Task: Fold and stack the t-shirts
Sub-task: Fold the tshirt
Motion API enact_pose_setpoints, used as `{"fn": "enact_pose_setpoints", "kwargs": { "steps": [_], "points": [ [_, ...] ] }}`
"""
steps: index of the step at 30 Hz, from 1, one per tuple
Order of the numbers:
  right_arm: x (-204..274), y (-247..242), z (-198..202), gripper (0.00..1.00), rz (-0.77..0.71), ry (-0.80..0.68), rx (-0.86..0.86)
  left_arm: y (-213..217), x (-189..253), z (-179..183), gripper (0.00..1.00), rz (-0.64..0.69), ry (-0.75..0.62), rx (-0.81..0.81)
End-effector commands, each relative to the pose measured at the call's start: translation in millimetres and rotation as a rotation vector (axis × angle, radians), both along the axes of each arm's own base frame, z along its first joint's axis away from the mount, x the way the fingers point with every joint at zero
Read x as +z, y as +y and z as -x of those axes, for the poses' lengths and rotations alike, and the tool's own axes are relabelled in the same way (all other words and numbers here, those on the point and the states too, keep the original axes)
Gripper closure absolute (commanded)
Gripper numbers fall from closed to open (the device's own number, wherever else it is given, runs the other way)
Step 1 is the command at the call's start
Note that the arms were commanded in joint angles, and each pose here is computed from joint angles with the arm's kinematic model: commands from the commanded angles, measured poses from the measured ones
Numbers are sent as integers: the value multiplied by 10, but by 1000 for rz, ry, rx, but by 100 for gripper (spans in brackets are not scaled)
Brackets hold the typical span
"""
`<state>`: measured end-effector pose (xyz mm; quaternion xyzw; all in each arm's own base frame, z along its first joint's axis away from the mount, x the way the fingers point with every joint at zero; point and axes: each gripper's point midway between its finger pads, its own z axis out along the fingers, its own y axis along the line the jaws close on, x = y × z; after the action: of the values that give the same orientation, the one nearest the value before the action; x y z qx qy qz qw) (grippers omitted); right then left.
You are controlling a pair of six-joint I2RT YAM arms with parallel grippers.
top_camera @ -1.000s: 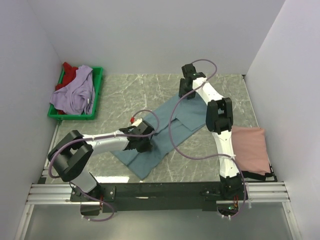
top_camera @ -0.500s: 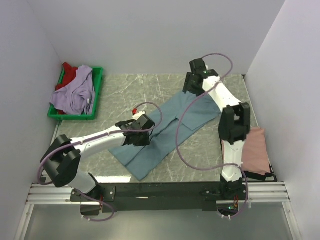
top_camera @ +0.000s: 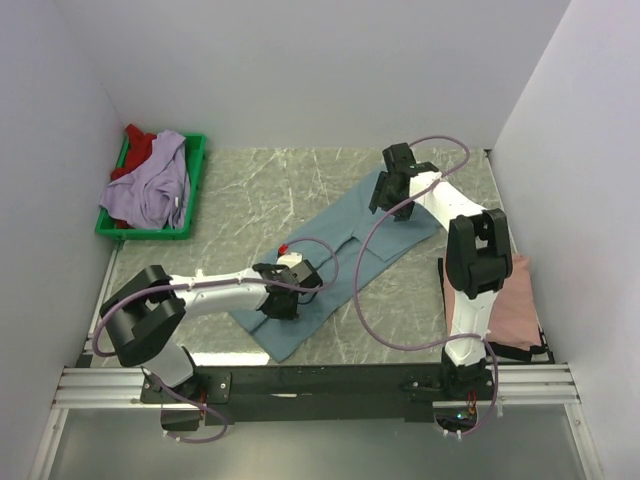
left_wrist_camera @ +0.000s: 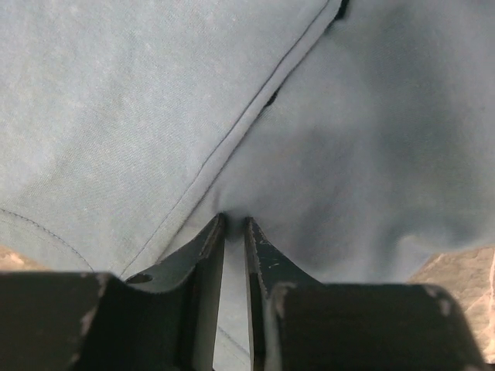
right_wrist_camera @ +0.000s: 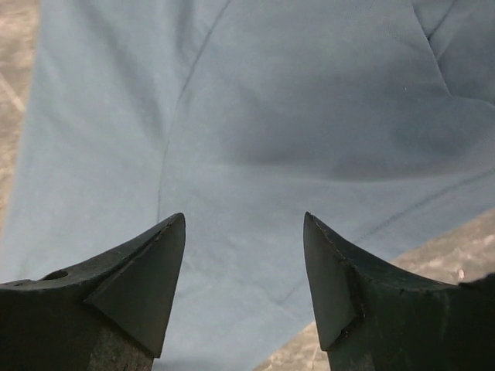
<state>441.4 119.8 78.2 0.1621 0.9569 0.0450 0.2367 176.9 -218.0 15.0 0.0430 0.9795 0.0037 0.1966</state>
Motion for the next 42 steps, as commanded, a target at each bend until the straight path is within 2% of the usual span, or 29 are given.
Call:
{"fn": "enact_pose_setpoints", "kwargs": {
  "steps": [1,7,14,19,21,27,32,34,38,42],
  "points": [
    [-135,-76,-103,31,-7,0,-34,258,-289,367,78,-97,111,-2],
    [-392,-158,-180,31,17,51,-39,171,-355,650,79,-68,176,-62],
    [-467,-218,-310,33,68,72,-24,-150,-239,765,79,-14,203,-143],
    [-499,-140,-520,33,89,104,62,-459,-33,698,68,74,183,-187],
    [-462,-101,-679,34,108,85,93,-633,149,595,60,121,146,-198],
    [-424,-5,-854,32,160,91,178,-895,724,127,57,354,79,-120],
    [-373,171,-951,34,123,41,251,-650,1138,-687,56,509,-40,52],
    [-344,403,-980,34,91,20,320,-507,1190,-1025,55,528,-72,99],
    [-374,809,-961,28,93,-13,445,-414,1318,-1666,56,560,-118,144],
    [-452,1120,-892,23,118,-25,552,-203,1291,-2156,56,565,-127,186]
  ]
}}
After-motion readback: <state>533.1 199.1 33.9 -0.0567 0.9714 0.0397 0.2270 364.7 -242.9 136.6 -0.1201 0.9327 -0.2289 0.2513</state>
